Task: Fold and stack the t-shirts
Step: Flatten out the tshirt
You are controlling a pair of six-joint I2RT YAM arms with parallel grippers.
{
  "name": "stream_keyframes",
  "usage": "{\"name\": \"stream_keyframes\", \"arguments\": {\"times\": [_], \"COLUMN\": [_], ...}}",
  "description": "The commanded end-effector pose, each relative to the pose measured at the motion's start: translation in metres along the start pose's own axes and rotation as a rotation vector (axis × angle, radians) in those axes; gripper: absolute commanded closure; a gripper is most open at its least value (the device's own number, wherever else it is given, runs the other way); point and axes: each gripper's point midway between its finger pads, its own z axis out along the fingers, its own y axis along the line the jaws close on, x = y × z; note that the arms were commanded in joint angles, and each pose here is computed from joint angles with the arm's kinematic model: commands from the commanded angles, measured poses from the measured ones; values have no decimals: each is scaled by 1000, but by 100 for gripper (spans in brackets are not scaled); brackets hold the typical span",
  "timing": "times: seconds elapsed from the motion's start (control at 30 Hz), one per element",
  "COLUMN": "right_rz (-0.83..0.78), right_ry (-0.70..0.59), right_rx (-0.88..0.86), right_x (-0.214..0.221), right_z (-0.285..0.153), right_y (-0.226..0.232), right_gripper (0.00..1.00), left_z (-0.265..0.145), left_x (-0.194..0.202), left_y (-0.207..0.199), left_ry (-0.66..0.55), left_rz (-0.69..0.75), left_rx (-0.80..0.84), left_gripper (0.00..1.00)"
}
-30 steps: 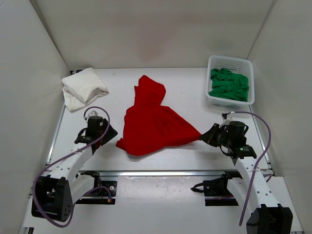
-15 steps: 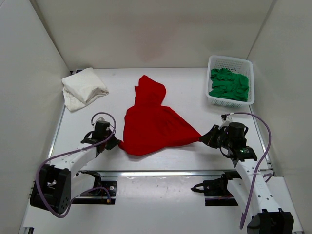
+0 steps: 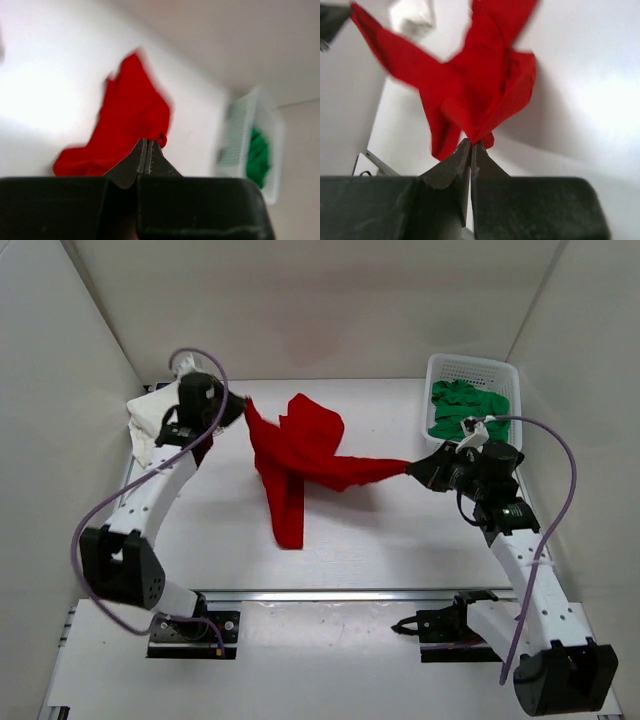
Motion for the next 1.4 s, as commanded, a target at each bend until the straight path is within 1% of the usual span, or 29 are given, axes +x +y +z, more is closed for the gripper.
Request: {"name": "stream_keyframes", "arguments": {"times": [0.0,0.07,0.1,0.13,0.17,0.2,0.23,0.3,0.4,0.43,0.5,0.53,0.57,0.6,0.63,0.77,0.8,0.83,0.87,0.9,1.03,1.13,1.17,1.2,1.23,1.27,1.3,1.33,1.37], "right_rz": [-118,-118,-110,-80,-41,-17,-7,34,33,21,17,21,21,31,45,64,65,62,52,51,43,48,57,58,54,65,68,79,77], "right_ry": [-103,-77,-41,-6,45,83,138,207,255,269,248,256,234,240,226,212,217,228,234,224,220,201,195,181,176,159,145,145,142], "right_rx": [-107,-96,-90,-80,-82,-85,-91,-57,-28,-27,-18,-25,-17,-14,-12,-39,-48,-44,-46,-49,-51,-73,-82,-83,-104,-94,-99,-111,-105], "right_x": [-28,1,18,42,73,89,117,152,170,172,166,167,163,164,161,157,156,159,161,159,160,157,155,153,150,147,144,144,145], "right_z": [-20,-27,-26,-29,-27,-26,-25,-22,-21,-22,-23,-23,-23,-25,-24,-24,-23,-22,-21,-19,-13,-9,-7,-7,-7,-6,-5,-6,-5], "right_y": [51,47,44,35,28,28,21,6,-3,-4,-8,-9,-14,-18,-23,-26,-24,-24,-23,-21,-16,-14,-14,-17,-13,-17,-18,-18,-21], "right_gripper": [100,100,100,100,100,100,100,100,100,100,100,100,100,99,100,100,100,99,100,100,100,100,100,100,100,99,100,100,100], "left_z": [-84,-108,-138,-130,-134,-133,-141,-126,-115,-114,-111,-109,-108,-109,-108,-99,-94,-89,-82,-80,-63,-58,-57,-52,-53,-48,-50,-51,-53], "left_x": [-104,-108,-117,-100,-78,-52,-45,-5,27,31,44,51,53,57,59,63,72,66,68,66,70,83,92,86,101,89,103,104,100], "left_y": [-60,-35,-31,2,25,55,73,125,155,159,171,173,179,184,185,199,204,203,200,195,172,167,166,163,177,166,180,182,182], "left_ry": [-314,-400,-482,-479,-468,-442,-452,-384,-313,-303,-272,-248,-246,-236,-231,-236,-211,-233,-222,-222,-129,-30,63,102,224,249,377,413,398], "left_rz": [37,42,28,38,57,50,32,-34,-83,-95,-113,-108,-99,-97,-91,-87,-77,-70,-39,14,257,377,421,478,525,598,715,803,860], "left_rx": [142,129,142,54,18,-49,-85,-191,-241,-248,-281,-287,-304,-325,-326,-343,-338,-330,-328,-341,-392,-405,-381,-390,-443,-431,-470,-527,-570], "left_gripper": [100,100,95,78,69,52,35,14,8,10,22,34,40,52,55,50,50,53,66,70,67,63,63,63,63,62,63,65,66]}}
